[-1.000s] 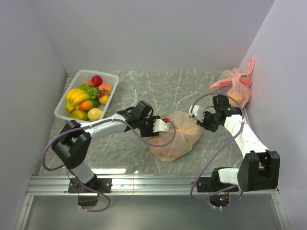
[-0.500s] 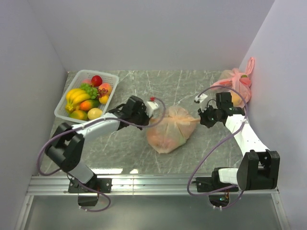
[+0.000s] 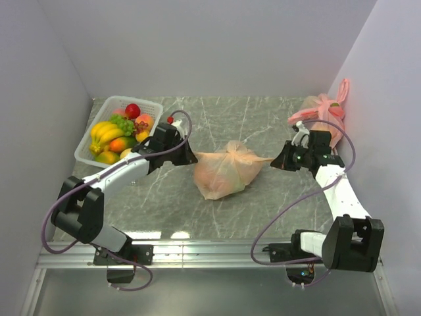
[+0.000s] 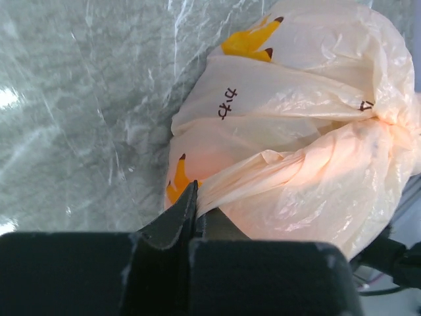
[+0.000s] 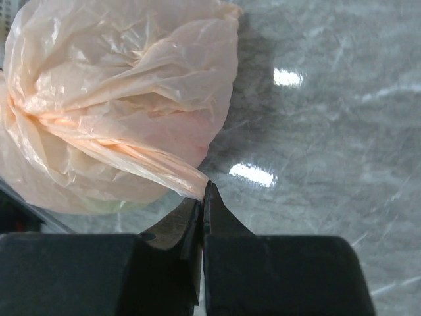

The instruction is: Place the fake fruits into the plastic bag and tie a complex knot

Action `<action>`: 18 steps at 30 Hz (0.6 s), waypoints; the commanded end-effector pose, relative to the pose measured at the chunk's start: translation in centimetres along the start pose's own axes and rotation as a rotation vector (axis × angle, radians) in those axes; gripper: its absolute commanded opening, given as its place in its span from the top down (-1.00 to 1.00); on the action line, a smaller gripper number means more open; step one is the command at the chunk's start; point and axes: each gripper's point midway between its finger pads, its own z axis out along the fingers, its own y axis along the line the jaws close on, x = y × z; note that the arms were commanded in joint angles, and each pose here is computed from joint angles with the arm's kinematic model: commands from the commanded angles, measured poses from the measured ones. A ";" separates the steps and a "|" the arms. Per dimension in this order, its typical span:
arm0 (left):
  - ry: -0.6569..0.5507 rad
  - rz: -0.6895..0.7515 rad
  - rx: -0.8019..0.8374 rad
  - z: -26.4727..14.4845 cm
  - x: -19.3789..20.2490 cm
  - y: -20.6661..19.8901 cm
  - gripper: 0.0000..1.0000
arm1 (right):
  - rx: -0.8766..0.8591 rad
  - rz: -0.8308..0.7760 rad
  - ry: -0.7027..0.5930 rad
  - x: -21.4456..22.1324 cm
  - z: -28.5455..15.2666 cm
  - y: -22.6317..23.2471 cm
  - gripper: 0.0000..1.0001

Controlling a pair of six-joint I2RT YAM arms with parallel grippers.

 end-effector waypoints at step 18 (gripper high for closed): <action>-0.310 0.243 -0.194 2.4 -16.0 2.8 0.99 | 0.327 -0.093 -0.345 -14.8 -3.5 -8.2 1.00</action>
